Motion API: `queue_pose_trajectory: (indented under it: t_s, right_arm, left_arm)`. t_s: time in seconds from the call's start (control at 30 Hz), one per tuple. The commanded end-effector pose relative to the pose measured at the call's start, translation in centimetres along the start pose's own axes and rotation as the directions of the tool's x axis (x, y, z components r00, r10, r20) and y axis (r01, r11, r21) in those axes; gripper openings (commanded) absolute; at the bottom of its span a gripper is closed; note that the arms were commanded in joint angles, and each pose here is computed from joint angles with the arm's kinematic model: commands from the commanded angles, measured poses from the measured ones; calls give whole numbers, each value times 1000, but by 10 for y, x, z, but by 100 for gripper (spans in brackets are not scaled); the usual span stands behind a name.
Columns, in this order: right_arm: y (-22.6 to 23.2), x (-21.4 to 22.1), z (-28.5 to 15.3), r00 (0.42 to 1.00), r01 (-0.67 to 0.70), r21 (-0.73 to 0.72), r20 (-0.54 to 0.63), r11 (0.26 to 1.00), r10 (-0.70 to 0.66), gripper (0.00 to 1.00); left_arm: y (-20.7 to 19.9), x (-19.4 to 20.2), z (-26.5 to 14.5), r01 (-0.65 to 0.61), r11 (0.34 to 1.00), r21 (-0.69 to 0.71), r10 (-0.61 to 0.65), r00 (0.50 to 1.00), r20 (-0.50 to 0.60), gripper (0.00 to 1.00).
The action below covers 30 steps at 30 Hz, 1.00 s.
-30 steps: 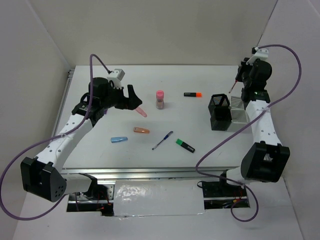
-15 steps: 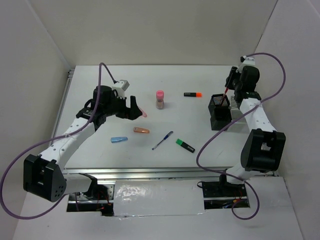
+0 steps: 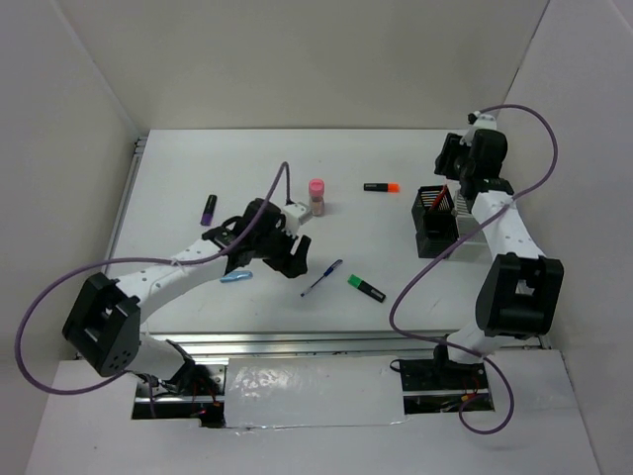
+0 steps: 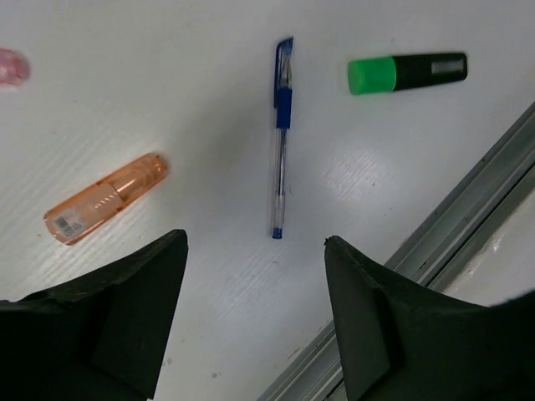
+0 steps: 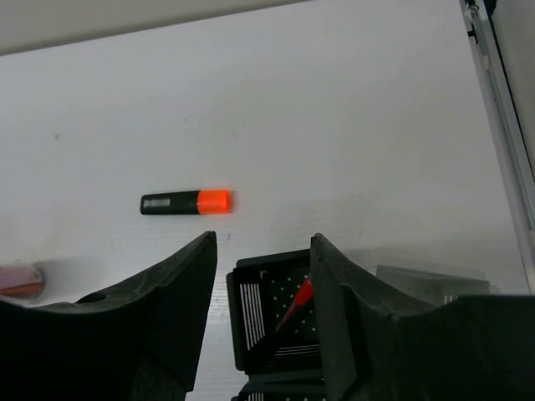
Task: Sort the stationery into containers
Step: Place the pen in the storage box, then pick up the pen from the center of the board.
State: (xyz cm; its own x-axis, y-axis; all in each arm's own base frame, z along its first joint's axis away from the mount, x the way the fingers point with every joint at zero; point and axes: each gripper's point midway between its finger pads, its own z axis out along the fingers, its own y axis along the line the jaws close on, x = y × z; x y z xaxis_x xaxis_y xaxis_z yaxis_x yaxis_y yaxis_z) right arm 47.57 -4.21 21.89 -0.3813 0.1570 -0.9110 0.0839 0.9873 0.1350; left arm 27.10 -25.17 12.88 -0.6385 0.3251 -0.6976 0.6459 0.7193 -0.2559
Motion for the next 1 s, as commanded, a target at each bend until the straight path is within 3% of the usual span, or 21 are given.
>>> queue_pose_trajectory:
  t_s: [0.0, 0.33, 0.53, 0.83, 0.97]
  right_arm:
    - [17, -63, -35, 992, -25, -61, 121, 998, 32, 56]
    - [56, -77, -118, 990, -22, -196, 135, 980, 49, 56]
    - [54, -79, -131, 989, -32, -199, 137, 980, 60, 56]
    - [55, -77, -137, 988, -42, -211, 134, 977, 71, 55]
    - [60, -77, -141, 988, -46, -227, 134, 973, 78, 54]
  left_arm:
    - [-2, 6, 15, -80, 996, -40, 78, 996, -48, 76]
    - [-16, 20, 63, -154, 988, -29, 146, 972, -186, 61]
    - [-15, 37, 81, -189, 981, -47, 169, 945, -279, 44]
    - [-2, 81, 98, -192, 979, -65, 148, 897, -417, 40]
    - [-8, 85, 96, -179, 983, -33, 149, 895, -419, 26]
